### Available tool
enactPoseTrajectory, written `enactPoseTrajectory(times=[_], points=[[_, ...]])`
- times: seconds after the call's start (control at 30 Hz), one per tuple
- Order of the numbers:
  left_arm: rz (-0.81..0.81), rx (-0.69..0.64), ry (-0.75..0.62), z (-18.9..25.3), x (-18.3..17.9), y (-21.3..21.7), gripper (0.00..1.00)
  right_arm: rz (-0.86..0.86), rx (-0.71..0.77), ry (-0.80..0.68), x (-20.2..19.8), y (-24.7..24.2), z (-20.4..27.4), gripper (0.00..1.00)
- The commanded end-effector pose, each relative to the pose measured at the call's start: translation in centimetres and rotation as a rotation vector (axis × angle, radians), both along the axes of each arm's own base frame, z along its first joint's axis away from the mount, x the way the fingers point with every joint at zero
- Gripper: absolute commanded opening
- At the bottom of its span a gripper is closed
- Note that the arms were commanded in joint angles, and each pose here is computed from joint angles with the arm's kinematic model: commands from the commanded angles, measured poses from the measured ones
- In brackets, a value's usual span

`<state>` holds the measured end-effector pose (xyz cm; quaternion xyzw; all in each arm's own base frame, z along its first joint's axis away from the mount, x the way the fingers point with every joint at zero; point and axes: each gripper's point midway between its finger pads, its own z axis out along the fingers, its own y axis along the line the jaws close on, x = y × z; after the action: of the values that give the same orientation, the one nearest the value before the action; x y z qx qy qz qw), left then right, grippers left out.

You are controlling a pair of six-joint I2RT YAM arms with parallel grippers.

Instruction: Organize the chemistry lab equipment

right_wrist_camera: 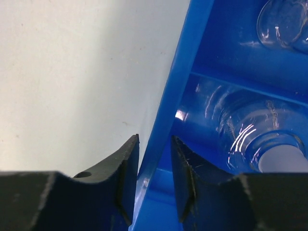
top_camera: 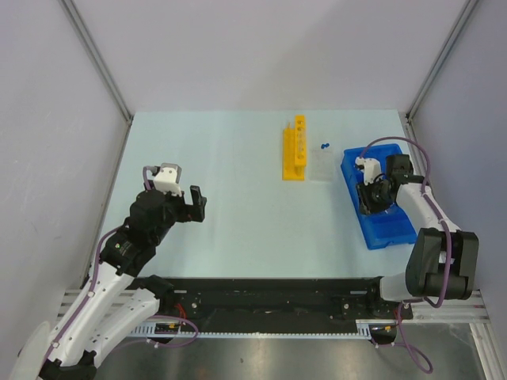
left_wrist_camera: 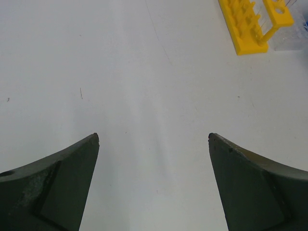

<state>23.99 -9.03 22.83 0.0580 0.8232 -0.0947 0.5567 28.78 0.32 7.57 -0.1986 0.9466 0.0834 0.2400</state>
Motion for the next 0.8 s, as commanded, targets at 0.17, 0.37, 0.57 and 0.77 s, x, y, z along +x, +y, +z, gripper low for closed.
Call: enactPoseTrajectory(times=[0.17, 0.37, 0.57, 0.77], points=[[-0.009, 0.016, -0.035, 0.6, 0.4, 0.1, 1.00, -0.072, -0.050, -0.084, 3.2, -0.4, -0.2, 0.19], [-0.006, 0.020, -0.028, 0.5, 0.4, 0.1, 1.00, -0.151, -0.061, -0.150, 6.4, -0.6, 0.6, 0.13], [0.001, 0.028, -0.020, 0.2, 0.5, 0.2, 1.00, -0.242, -0.009, -0.203, 9.6, -0.5, 1.9, 0.12], [-0.001, 0.032, -0.009, -0.1, 0.7, 0.1, 1.00, -0.327, 0.064, -0.248, 12.7, 0.1, 2.9, 0.12]])
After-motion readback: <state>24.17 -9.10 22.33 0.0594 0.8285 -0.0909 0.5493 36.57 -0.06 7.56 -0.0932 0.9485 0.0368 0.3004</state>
